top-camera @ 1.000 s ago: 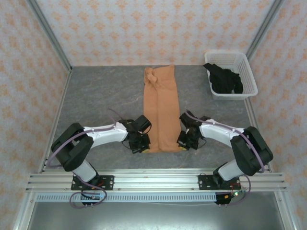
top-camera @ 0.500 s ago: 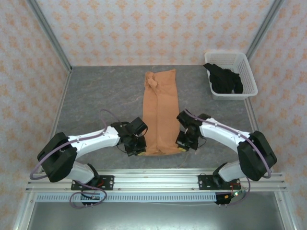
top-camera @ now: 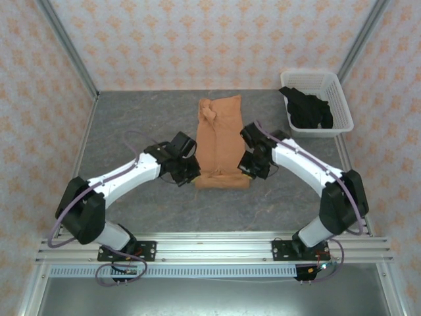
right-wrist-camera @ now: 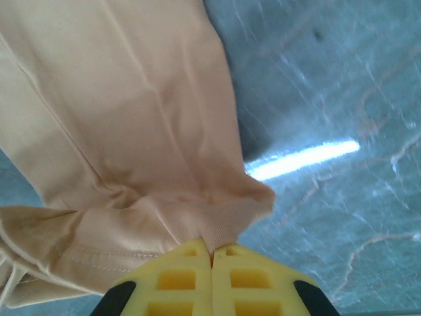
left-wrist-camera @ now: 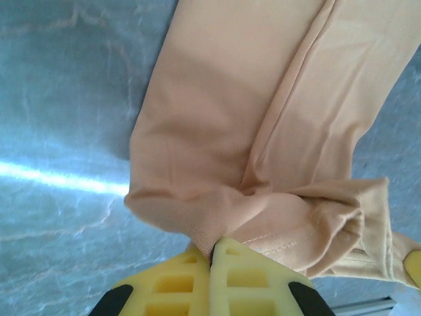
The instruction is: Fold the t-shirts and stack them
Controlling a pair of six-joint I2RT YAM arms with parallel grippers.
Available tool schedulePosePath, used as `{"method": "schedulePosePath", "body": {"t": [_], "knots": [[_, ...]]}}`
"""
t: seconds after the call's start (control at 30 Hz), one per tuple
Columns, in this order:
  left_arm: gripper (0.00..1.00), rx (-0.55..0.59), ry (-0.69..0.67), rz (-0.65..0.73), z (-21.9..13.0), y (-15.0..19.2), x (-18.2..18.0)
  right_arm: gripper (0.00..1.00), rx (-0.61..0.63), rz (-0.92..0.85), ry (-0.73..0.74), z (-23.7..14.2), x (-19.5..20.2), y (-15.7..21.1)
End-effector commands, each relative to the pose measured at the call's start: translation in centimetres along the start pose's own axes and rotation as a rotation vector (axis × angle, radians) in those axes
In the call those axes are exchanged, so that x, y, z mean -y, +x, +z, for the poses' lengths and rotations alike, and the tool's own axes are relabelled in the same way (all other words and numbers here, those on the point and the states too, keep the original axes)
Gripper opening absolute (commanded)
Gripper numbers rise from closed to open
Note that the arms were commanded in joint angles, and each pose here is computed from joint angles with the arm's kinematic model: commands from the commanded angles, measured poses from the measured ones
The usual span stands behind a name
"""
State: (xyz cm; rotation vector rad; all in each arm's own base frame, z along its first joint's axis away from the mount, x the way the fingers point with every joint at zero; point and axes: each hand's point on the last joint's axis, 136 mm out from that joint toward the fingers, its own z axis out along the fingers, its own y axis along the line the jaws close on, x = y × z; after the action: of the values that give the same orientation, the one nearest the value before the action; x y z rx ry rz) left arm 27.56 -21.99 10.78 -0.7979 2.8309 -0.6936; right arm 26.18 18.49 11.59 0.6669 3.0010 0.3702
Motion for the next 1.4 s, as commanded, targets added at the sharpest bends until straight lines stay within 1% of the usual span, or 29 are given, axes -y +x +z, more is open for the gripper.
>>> {"method": "schedulePosePath", "body": {"t": [0.0,0.1,0.23,0.53,0.67,0.77,0.8,0.83,0.9,0.93,0.97,1.0,1.03,1.1,1.2,1.23,1.3,1.37], "knots": [[0.0,0.029,-0.023,0.001,-0.1,-2.5,0.5,0.0,0.055,-0.041,0.052,-0.7,-0.6,-2.9],[0.0,0.054,-0.029,-0.014,0.1,-5.2,1.2,0.0,0.067,-0.055,0.053,-0.6,-2.2,-5.4],[0.0,0.058,-0.01,-0.019,1.0,-8.4,2.8,0.0,0.082,-0.06,0.054,0.1,-4.0,-8.5],[0.0,0.06,-0.011,0.003,4.3,-14.3,6.1,0.0,0.106,-0.021,0.078,3.3,-5.9,-14.4],[0.0,0.042,-0.053,0.014,5.7,-15.6,5.9,0.0,0.103,-0.001,0.075,4.8,-6.4,-15.8],[0.0,0.032,-0.101,0.009,6.4,-16.3,5.0,0.0,0.086,0.017,0.078,6.0,-6.5,-16.5],[0.03,0.032,-0.11,0.006,6.6,-16.5,4.7,0.0,0.087,0.02,0.084,6.4,-6.5,-16.7],[0.08,0.034,-0.11,0.001,6.8,-16.8,4.5,0.02,0.09,0.025,0.086,6.6,-6.5,-17.0],[0.17,0.044,-0.105,-0.009,6.9,-17.3,4.4,0.12,0.098,0.03,0.076,6.8,-6.6,-17.7],[0.24,0.06,-0.107,-0.008,6.6,-17.8,4.4,0.19,0.106,0.033,0.071,6.7,-6.6,-18.1],[0.3,0.083,-0.115,-0.005,6.1,-18.2,4.3,0.28,0.116,0.038,0.066,6.5,-6.6,-18.6],[0.37,0.105,-0.118,-0.004,5.6,-18.5,4.3,0.33,0.124,0.038,0.058,6.2,-6.6,-19.0],[0.41,0.136,-0.12,0.001,4.8,-18.9,4.4,0.38,0.136,0.038,0.051,5.7,-6.6,-19.4],[0.43,0.19,-0.116,0.004,3.0,-19.1,4.6,0.44,0.169,0.035,0.036,4.4,-6.5,-20.2],[0.44,0.248,-0.1,-0.013,0.6,-18.2,3.8,0.46,0.23,0.021,0.018,2.2,-6.4,-20.6],[0.44,0.247,-0.088,-0.025,0.3,-17.5,3.3,0.47,0.245,0.023,0.01,1.5,-6.2,-20.3],[0.41,0.226,-0.046,-0.043,0.0,-15.7,2.7,0.47,0.259,0.038,-0.011,0.9,-5.6,-19.5],[0.34,0.166,0.006,-0.073,1.1,-13.5,2.2,0.4,0.254,0.063,-0.042,0.9,-4.7,-18.0]]}}
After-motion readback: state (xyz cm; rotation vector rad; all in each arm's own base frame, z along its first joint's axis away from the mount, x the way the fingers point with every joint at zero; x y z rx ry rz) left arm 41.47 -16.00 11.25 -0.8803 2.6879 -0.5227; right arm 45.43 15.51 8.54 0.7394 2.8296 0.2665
